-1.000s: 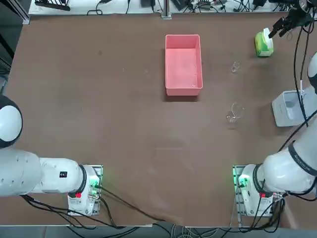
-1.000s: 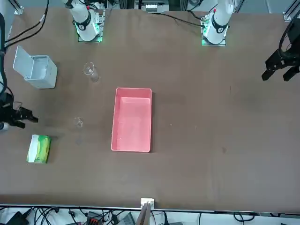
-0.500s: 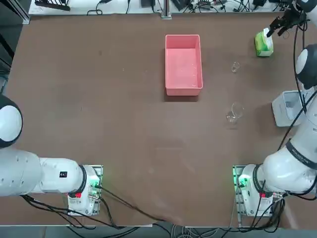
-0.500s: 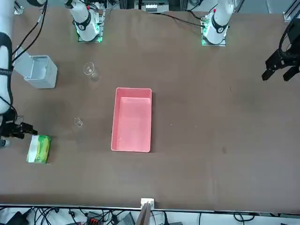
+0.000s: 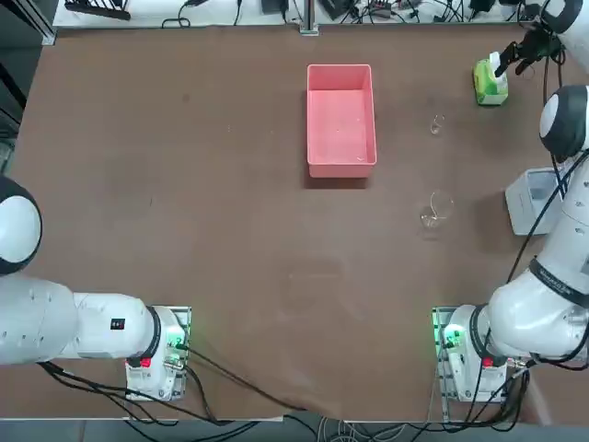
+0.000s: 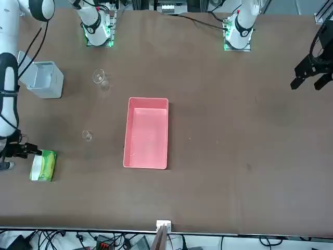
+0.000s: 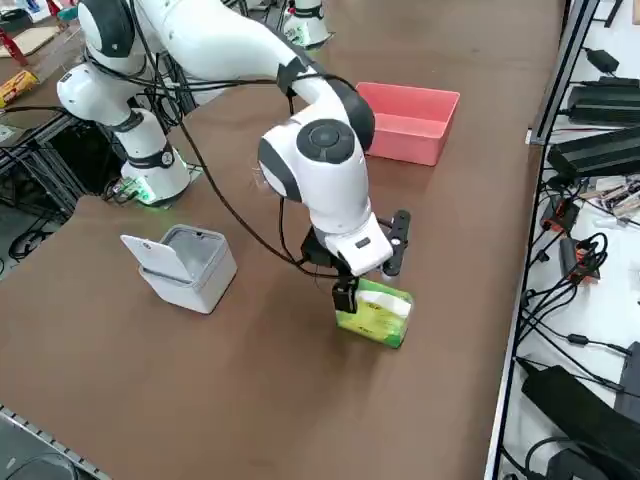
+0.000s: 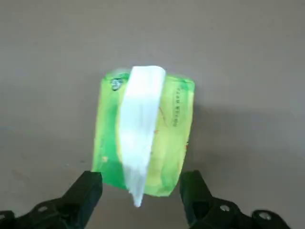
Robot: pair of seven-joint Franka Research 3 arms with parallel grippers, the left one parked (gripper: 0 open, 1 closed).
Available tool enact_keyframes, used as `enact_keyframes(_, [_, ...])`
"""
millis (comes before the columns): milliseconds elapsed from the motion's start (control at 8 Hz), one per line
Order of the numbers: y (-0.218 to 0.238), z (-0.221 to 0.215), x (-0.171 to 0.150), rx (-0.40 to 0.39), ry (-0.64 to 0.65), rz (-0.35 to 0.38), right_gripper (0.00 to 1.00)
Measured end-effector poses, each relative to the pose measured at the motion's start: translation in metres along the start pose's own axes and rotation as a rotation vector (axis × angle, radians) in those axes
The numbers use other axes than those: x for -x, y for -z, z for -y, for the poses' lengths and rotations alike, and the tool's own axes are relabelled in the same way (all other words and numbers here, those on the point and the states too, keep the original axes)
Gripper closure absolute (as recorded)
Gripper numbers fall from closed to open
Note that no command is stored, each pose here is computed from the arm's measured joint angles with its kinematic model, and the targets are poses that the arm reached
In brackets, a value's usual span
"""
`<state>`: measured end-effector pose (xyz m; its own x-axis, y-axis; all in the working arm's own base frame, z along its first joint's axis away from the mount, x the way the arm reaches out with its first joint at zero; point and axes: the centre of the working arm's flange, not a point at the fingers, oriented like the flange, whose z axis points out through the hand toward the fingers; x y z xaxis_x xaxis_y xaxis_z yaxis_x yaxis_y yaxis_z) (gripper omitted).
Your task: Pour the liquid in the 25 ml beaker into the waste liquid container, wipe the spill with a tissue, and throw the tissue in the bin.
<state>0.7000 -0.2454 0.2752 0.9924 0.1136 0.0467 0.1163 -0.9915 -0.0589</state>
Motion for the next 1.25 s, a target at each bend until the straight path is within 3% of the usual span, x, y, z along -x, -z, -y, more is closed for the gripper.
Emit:
enact_keyframes(375, [-0.0078, -0.0068, -0.0008, 0.01, -0.006, -0.004, 0.11])
enact_keyframes(625, [-0.0061, -0.008, -0.0023, 0.013, -0.005, -0.009, 0.52])
enact_keyframes(1250, [-0.0061, -0.0045, -0.0044, 0.012, 0.007, -0.01, 0.67])
